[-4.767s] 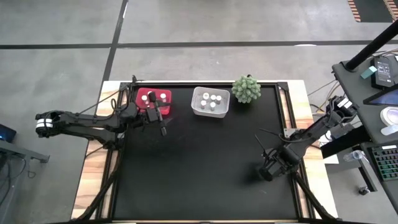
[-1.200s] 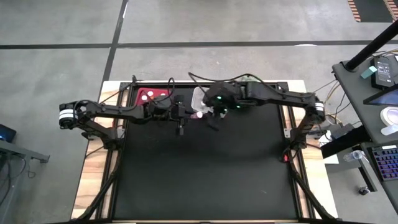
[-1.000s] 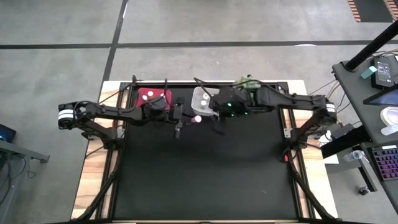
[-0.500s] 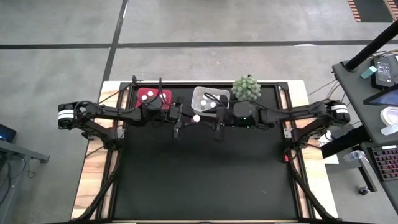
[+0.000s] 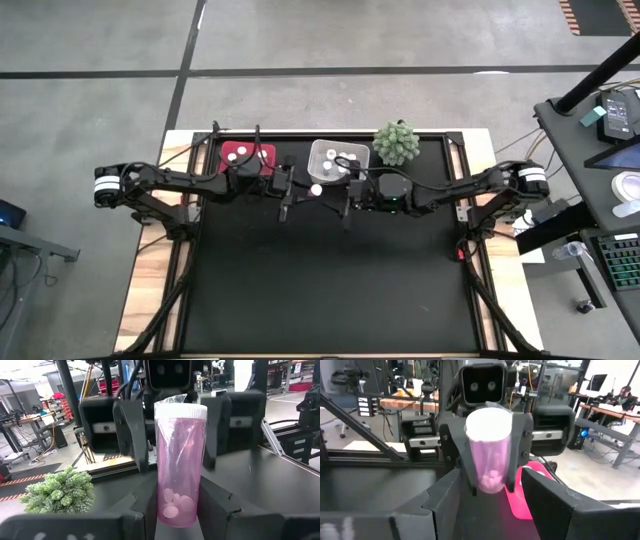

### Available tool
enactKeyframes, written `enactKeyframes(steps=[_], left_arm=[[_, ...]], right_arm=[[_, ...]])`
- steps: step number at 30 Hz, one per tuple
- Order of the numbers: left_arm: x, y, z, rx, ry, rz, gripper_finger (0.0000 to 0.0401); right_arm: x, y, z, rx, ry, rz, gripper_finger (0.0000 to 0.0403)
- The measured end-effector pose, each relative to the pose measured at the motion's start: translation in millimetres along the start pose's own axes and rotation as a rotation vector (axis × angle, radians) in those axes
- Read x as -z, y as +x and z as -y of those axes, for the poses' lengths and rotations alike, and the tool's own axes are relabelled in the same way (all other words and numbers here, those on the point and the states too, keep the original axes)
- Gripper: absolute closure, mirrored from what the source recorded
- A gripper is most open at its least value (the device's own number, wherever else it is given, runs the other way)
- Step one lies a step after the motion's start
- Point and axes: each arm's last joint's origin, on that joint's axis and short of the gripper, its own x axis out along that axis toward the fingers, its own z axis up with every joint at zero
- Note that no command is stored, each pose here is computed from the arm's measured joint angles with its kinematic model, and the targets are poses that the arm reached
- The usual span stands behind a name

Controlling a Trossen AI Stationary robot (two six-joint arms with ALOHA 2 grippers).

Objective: Pick and place medicine bottles into bin by pill shape (circle, oval)
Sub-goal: Put the pink tablet bottle into the pink bin

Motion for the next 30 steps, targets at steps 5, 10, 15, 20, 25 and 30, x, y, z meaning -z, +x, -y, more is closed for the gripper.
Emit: enactKeyframes(steps=[5,10,15,20,25,30], left_arm=[[0,0,0,-0.001,0.001,0.002,0.0308],[1,0,0,0.000,-0.001,-0.003,0.0308],[1,0,0,-0.002,-0.003,-0.007,0.0308],[1,0,0,-0.001,-0.003,-0.007,0.0308],[1,0,0,-0.005,-0.025,-0.008,0.0308],[1,0,0,-0.006,-0.030,-0.011,0.0304]], right_arm=[[2,12,-2,0.003,-0.033,0.028,0.0201],[0,17,-2,0.006,-0.049,0.039,0.0222],[-1,18,-2,0.005,-0.051,0.041,0.0259],[-1,18,-2,0.006,-0.051,0.039,0.0299],[-1,17,-2,0.006,-0.051,0.037,0.0319],[0,18,-2,0.005,-0.051,0.028,0.0309]])
